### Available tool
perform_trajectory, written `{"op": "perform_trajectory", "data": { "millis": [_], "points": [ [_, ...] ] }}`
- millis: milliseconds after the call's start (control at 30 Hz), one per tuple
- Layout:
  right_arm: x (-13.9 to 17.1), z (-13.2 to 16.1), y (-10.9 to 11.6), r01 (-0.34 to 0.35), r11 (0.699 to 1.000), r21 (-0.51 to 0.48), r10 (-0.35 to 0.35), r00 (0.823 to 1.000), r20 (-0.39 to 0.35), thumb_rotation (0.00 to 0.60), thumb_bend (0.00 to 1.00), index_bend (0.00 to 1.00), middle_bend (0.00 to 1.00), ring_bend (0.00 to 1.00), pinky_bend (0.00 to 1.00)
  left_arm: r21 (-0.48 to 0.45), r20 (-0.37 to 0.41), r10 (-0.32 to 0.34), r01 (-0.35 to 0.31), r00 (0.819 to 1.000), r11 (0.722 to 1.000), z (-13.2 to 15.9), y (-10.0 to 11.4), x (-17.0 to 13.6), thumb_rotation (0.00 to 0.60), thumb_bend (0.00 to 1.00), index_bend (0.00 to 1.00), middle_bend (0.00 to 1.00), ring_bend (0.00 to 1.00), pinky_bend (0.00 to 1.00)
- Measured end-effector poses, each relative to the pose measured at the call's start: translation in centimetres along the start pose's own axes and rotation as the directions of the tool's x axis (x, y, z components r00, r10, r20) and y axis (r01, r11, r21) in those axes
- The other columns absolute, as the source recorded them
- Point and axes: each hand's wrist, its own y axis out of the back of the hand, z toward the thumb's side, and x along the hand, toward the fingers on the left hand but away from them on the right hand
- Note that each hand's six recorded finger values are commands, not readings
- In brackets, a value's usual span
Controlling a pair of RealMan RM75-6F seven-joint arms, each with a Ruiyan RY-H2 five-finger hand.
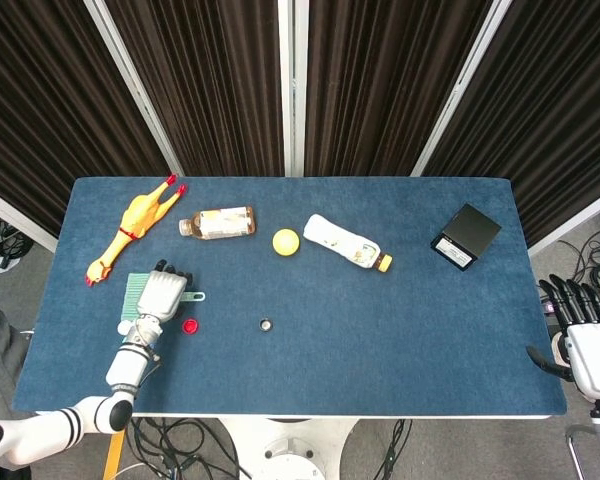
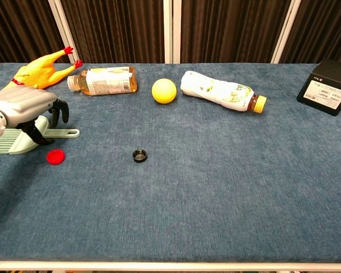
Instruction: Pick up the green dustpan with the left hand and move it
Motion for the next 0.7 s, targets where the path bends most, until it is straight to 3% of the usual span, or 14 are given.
{"op": "perform_trajectory", "data": {
  "millis": [700],
  "points": [
    [0.08, -0.53, -0.47, -0.013, 1.000, -0.005, 0.013, 1.000, 0.018, 0.600, 0.10, 0.00, 0.05, 0.00, 0.00, 0.094, 0.020, -0.018, 0.017, 1.000, 0.995, 0.27, -0.71, 0.46, 0.600, 0.31, 0.38, 0.43, 0.30, 0.17]
  ]
}}
